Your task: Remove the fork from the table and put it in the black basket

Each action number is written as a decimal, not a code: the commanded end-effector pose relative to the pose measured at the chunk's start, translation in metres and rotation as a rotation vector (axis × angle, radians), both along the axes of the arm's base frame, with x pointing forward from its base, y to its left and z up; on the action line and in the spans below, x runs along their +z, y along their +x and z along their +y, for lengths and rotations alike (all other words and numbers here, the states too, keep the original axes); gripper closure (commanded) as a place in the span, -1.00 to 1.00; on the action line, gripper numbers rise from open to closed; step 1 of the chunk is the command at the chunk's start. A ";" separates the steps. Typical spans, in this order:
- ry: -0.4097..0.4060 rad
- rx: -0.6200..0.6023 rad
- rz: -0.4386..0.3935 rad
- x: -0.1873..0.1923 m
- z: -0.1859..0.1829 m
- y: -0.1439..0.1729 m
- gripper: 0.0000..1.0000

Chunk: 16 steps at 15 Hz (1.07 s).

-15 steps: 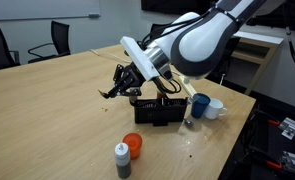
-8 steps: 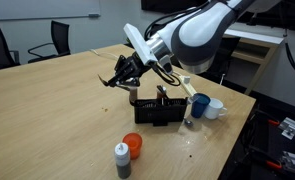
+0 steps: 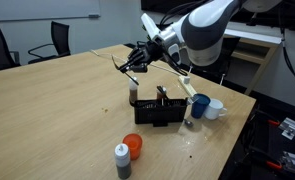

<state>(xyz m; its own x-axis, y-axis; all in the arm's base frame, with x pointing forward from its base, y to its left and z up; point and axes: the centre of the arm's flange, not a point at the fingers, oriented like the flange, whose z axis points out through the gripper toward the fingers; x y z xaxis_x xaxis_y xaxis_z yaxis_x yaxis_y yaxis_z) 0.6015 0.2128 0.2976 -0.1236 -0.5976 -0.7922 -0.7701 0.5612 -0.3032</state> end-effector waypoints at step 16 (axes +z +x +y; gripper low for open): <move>0.247 -0.015 0.173 -0.092 -0.024 -0.028 0.95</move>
<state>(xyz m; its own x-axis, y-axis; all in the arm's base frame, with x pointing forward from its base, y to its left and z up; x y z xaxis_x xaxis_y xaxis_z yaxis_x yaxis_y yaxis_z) 0.5897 0.1885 0.2118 -0.3089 -0.4048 -0.8606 -0.7826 0.6224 -0.0118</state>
